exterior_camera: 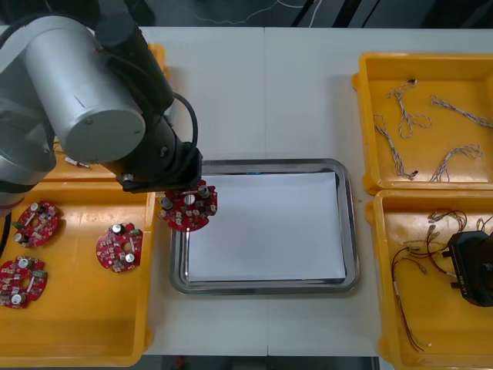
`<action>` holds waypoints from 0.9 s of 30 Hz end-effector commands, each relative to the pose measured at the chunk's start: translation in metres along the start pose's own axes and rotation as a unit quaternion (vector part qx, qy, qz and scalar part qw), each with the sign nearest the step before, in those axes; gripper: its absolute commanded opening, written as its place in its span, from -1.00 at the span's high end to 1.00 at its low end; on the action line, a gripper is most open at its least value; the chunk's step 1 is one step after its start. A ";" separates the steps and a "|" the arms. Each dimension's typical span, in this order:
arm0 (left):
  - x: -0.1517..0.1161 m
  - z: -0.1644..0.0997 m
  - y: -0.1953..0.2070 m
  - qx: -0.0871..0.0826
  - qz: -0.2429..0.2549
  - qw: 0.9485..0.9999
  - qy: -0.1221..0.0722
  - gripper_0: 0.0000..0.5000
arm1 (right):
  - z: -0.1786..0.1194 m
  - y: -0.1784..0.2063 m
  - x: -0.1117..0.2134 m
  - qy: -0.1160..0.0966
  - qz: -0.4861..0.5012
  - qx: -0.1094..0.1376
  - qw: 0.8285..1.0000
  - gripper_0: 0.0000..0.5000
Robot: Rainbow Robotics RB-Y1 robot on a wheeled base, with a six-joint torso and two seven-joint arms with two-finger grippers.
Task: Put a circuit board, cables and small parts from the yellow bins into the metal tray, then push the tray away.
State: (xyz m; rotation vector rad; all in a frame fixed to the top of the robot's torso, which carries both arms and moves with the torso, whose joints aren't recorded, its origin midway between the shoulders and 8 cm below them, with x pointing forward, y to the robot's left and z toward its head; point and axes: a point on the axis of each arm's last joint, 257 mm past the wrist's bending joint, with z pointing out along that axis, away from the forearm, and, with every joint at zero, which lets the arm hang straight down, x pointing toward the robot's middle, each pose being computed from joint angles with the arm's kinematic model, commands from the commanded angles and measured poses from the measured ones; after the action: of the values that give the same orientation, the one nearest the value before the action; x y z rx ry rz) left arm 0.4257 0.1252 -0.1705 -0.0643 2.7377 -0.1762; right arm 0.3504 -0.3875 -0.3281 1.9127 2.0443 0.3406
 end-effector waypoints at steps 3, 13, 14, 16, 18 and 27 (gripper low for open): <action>0.005 0.007 -0.030 0.010 -0.019 1.000 -0.013 1.00 | 0.005 -0.008 0.005 -0.004 0.008 0.001 1.000 -1.00; 0.028 0.036 -0.049 0.000 -0.041 0.999 -0.022 1.00 | 0.011 -0.014 0.010 -0.001 0.011 0.001 1.000 -1.00; 0.031 0.039 -0.049 -0.001 -0.041 0.999 -0.021 1.00 | 0.011 -0.014 0.011 -0.001 0.012 0.000 1.000 -1.00; 0.035 0.046 -0.050 0.002 -0.042 0.999 -0.024 1.00 | 0.012 -0.016 0.011 -0.001 0.013 0.001 1.000 -1.00; 0.037 0.053 -0.049 0.003 -0.043 0.999 -0.028 1.00 | 0.012 -0.017 0.011 -0.002 0.012 0.003 1.000 -1.00; 0.054 0.077 -0.034 -0.013 -0.044 0.998 -0.030 1.00 | 0.015 -0.021 0.008 -0.007 0.014 -0.001 1.000 -0.81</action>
State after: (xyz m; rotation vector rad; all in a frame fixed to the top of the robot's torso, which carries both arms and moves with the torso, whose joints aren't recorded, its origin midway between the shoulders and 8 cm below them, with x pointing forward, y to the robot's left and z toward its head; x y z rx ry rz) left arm 0.4156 0.0861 -0.2439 -0.2311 2.6645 -0.1480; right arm 0.3494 -0.3880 -0.3387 1.8983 2.0136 0.3462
